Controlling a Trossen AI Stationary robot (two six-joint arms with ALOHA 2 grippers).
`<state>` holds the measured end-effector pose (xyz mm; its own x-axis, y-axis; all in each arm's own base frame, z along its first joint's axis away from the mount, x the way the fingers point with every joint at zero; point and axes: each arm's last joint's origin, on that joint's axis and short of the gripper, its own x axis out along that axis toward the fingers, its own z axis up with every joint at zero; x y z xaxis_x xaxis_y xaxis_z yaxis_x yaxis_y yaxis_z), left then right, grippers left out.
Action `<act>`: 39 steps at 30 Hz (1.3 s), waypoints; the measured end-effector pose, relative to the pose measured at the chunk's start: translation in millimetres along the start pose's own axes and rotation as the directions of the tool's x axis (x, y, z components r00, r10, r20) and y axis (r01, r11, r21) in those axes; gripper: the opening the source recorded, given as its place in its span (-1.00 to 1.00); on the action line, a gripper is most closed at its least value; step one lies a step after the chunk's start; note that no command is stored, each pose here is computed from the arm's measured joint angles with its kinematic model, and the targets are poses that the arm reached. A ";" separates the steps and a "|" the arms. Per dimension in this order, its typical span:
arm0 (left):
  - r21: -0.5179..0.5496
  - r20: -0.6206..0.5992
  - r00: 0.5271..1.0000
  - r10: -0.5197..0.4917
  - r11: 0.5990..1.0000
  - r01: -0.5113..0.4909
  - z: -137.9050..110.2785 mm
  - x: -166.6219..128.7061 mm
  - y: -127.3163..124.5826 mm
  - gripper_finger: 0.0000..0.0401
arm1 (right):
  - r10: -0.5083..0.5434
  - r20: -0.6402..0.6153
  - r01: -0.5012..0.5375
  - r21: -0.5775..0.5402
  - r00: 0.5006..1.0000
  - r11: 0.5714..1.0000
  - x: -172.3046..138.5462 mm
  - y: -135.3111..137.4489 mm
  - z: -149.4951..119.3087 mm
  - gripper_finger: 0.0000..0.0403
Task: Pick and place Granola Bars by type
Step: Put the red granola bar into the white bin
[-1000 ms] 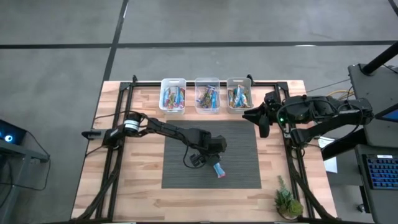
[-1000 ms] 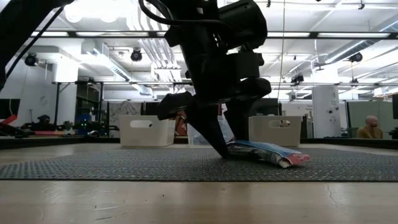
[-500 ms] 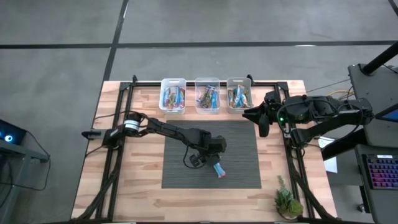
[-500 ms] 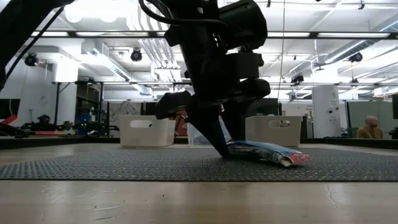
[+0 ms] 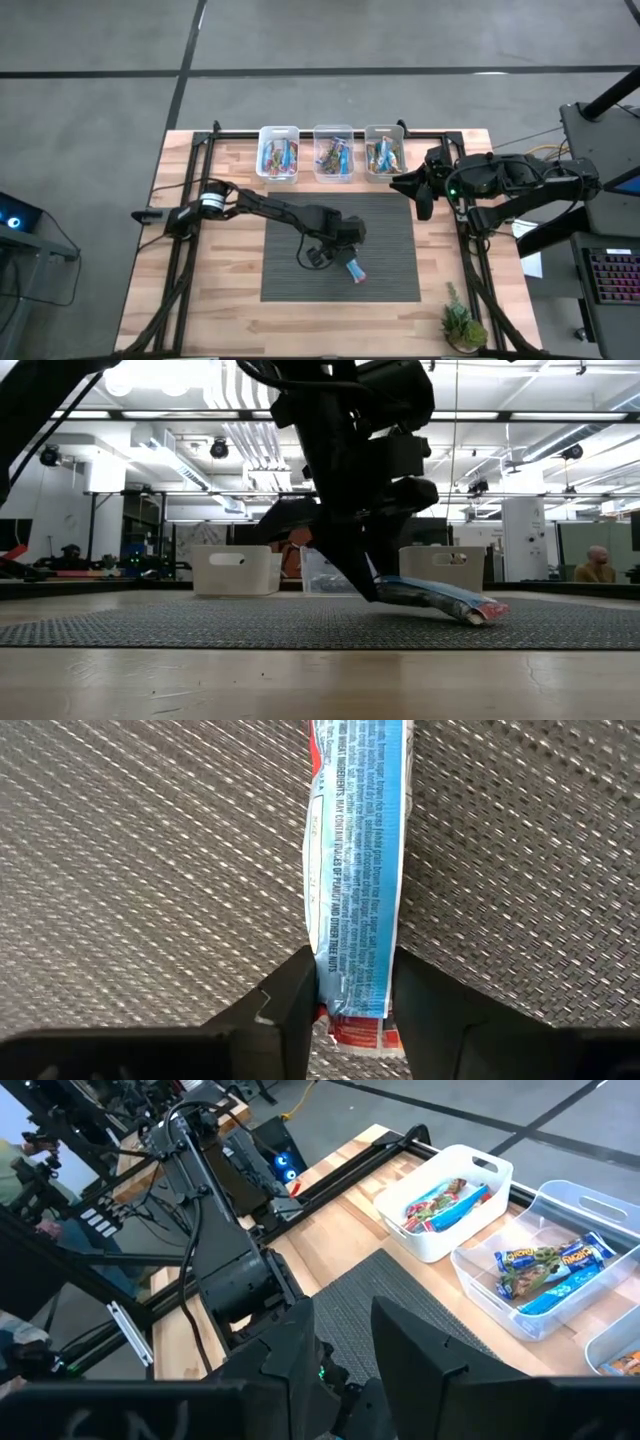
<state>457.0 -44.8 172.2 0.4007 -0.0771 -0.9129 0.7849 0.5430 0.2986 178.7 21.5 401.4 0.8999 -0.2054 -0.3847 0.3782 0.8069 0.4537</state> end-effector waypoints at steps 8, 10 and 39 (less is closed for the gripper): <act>-0.014 0.003 1.000 0.001 1.000 -0.001 4.7 -9.3 5.2 -0.47 | 0.000 0.000 0.000 0.000 1.000 1.000 0.0 0.0 -0.1 -0.53; -0.020 -0.005 1.000 -0.008 1.000 0.008 5.7 -13.1 6.1 -0.47 | 0.000 0.000 0.000 -0.003 1.000 1.000 0.0 0.1 0.0 -0.53; -0.027 0.004 1.000 0.018 0.999 -0.018 11.7 -26.4 14.9 -0.65 | 0.001 0.000 -0.001 -0.004 1.000 1.000 0.0 0.1 -0.1 -0.53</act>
<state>463.6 -44.4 204.0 0.4163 -0.0706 -0.9065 0.7645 0.5668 0.3070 178.7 21.7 401.4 0.9002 -0.2043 -0.3846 0.3763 0.8096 0.4505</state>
